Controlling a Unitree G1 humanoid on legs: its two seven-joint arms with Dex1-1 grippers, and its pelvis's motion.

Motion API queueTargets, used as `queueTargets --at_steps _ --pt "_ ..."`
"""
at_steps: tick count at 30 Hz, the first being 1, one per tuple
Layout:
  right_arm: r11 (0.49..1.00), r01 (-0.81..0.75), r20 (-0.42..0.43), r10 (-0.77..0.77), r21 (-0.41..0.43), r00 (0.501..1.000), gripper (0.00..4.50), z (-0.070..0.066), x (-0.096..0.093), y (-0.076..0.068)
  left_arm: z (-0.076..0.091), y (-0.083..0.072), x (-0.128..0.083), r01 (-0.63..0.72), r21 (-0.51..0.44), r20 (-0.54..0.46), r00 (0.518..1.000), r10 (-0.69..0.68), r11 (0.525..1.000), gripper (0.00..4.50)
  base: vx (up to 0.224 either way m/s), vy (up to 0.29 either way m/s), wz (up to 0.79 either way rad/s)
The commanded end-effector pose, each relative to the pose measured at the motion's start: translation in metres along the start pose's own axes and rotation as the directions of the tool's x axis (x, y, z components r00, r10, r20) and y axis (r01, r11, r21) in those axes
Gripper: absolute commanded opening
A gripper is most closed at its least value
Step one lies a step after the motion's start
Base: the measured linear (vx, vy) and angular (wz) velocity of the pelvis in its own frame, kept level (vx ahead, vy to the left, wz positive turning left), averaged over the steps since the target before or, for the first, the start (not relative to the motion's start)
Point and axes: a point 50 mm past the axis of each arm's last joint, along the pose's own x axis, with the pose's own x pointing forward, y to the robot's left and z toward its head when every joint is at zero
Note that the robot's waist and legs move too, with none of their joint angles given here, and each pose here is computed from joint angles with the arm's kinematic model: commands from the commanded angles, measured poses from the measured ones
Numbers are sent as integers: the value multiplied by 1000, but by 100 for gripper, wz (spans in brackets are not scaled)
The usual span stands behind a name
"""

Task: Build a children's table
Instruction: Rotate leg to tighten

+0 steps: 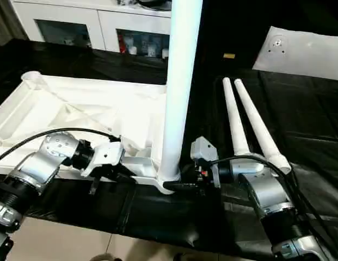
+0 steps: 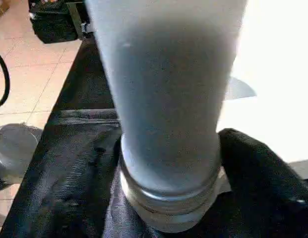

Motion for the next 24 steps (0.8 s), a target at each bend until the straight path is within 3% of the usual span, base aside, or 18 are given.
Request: queueTargets --at_steps 1,12,17,20,24 --pt "999 -41 -4 41 17 999 296 -1 3 1 -4 -6 9 89 14 -54 995 -88 996 0 0 0 0" --pt "995 -75 13 74 62 997 267 -11 10 12 -7 -7 9 47 -23 -45 998 -48 999 0 0 0 0" --pt "984 75 86 -90 164 992 266 -20 23 25 -3 0 17 -151 -148 19 988 156 977 0 0 0 0" --pt "948 229 80 -251 219 965 266 -26 36 25 6 6 27 -247 -220 55 963 265 944 0 0 0 0" --pt "827 435 49 -481 358 875 265 -28 62 20 27 21 49 -422 -351 75 877 474 836 0 -25 23 -4"
